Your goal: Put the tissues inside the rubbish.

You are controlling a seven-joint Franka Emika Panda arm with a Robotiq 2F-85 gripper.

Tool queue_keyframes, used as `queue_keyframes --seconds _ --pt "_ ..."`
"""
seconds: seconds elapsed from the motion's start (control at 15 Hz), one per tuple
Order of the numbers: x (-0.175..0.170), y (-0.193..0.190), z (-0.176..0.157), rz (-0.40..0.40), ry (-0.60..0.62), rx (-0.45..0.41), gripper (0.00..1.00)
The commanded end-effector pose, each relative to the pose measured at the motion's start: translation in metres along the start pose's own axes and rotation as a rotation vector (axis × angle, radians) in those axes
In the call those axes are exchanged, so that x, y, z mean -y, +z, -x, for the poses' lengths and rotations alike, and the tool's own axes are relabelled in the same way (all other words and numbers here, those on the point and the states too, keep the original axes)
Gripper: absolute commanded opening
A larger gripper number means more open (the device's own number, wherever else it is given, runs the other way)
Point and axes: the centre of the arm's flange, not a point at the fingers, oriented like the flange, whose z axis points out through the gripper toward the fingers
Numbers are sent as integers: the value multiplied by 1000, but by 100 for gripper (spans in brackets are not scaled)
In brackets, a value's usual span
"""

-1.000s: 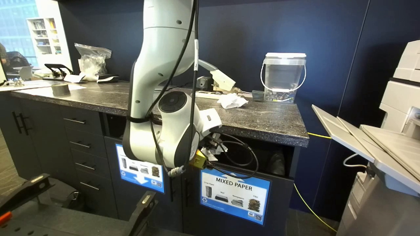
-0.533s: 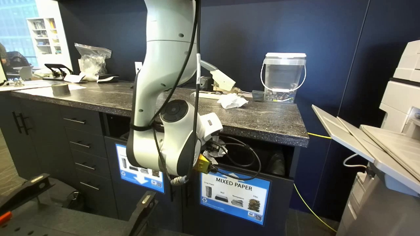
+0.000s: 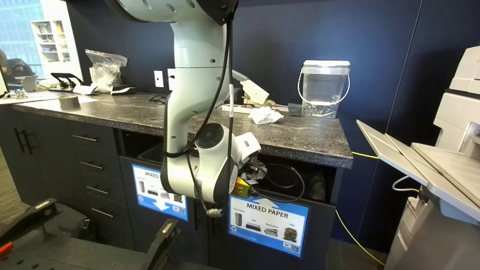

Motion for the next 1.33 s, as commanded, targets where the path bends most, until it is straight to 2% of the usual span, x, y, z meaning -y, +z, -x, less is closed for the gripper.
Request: queue_keyframes --seconds 0.0,0.07,0.13,0.47,0.67,1.0,1.2,1.27 --pt "4 24 5 18 -19 -6 34" --pt "4 26 5 19 -18 2 35" --pt "5 27 6 22 -23 14 40" --pt "3 24 1 60 -52 70 78" --pt "-3 16 -2 134 -86 127 100" --pt "-4 -22 -25 201 -180 128 100" --pt "-2 -49 -41 181 -203 192 99" --pt "-1 -59 -47 182 -222 239 100"
